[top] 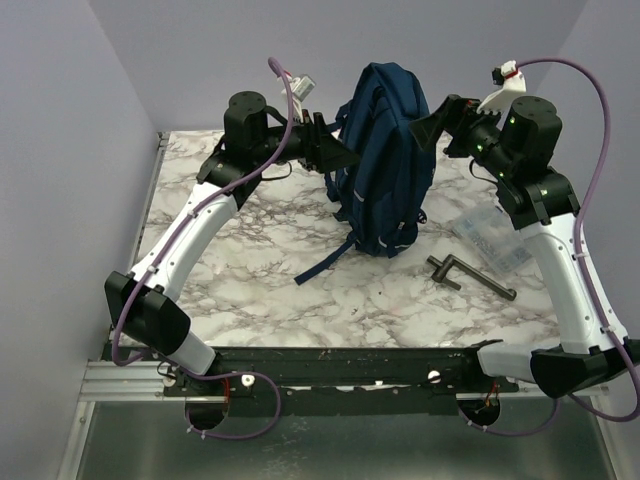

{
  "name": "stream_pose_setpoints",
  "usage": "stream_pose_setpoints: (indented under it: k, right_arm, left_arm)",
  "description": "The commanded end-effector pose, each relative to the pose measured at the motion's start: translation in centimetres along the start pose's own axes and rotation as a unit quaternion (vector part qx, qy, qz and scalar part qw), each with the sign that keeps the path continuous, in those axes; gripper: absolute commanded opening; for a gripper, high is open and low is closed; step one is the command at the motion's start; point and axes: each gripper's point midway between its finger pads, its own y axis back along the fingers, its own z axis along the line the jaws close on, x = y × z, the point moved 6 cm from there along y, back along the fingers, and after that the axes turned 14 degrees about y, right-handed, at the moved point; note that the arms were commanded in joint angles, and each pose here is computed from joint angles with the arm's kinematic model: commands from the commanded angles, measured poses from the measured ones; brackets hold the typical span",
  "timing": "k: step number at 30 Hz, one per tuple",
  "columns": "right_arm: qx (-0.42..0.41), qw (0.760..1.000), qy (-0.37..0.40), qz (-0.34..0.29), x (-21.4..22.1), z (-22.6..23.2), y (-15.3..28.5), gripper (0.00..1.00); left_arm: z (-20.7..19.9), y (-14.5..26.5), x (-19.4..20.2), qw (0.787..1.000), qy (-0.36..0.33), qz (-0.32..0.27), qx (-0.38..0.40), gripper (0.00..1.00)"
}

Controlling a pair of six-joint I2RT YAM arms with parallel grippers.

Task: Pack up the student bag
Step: Reset both arms

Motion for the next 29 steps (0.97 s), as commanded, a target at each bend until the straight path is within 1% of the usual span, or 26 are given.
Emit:
stream_pose_setpoints:
  k: [1, 5, 7, 9, 11, 15, 17, 19, 20, 21, 23, 25, 29]
  right_arm:
    - [0.014, 0.999, 0.006, -0.036, -2.2, 0.1, 1.5, 1.00]
    - [0.073, 0.995, 0.014, -0.063, -3.9, -0.8, 4.2, 1.00]
    - [0.122, 0.988, 0.016, -0.092, -4.9, -1.6, 6.3, 1.00]
    - [0.172, 0.978, 0.002, -0.119, -5.6, -2.4, 8.7, 1.00]
    - [0.202, 0.969, 0.009, -0.138, -6.2, -2.8, 10.8, 1.00]
    - [0.247, 0.953, 0.011, -0.172, -7.1, -3.3, 14.3, 1.00]
    - [0.283, 0.941, 0.008, -0.184, -7.5, -3.9, 16.1, 1.00]
    - [0.302, 0.932, 0.007, -0.201, -8.0, -4.1, 17.9, 1.00]
    - [0.304, 0.929, 0.009, -0.210, -8.2, -4.0, 18.5, 1.00]
    - [0.303, 0.928, 0.010, -0.218, -8.4, -3.9, 19.0, 1.00]
    - [0.301, 0.925, 0.008, -0.233, -8.7, -3.7, 20.1, 1.00]
    - [0.284, 0.929, 0.025, -0.238, -8.6, -3.3, 20.4, 1.00]
    - [0.281, 0.932, 0.024, -0.228, -8.3, -3.3, 20.4, 1.00]
  left_arm:
    - [-2.4, 1.7, -0.3, 0.999, -0.036, -0.021, -0.003, 0.66]
    - [-4.6, 3.6, -1.0, 0.996, -0.066, -0.059, -0.021, 0.77]
    - [-5.8, 5.0, -1.6, 0.991, -0.090, -0.091, -0.046, 0.83]
    - [-6.8, 6.7, -2.4, 0.980, -0.118, -0.137, -0.081, 0.86]
    - [-7.6, 8.7, -3.2, 0.963, -0.142, -0.193, -0.121, 0.89]
    - [-9.7, 12.8, -4.1, 0.925, -0.173, -0.292, -0.171, 0.89]
    - [-10.7, 15.0, -4.3, 0.902, -0.185, -0.344, -0.186, 0.91]
    - [-12.2, 17.2, -4.0, 0.880, -0.201, -0.390, -0.183, 0.94]
    - [-12.9, 17.8, -3.8, 0.874, -0.212, -0.401, -0.174, 0.94]
    - [-13.5, 18.8, -3.8, 0.864, -0.217, -0.419, -0.176, 0.94]
    - [-14.6, 20.0, -3.4, 0.853, -0.228, -0.436, -0.171, 0.94]
    - [-15.3, 20.9, -3.2, 0.845, -0.236, -0.449, -0.169, 0.94]
    - [-15.5, 21.5, -2.8, 0.840, -0.241, -0.454, -0.172, 0.94]
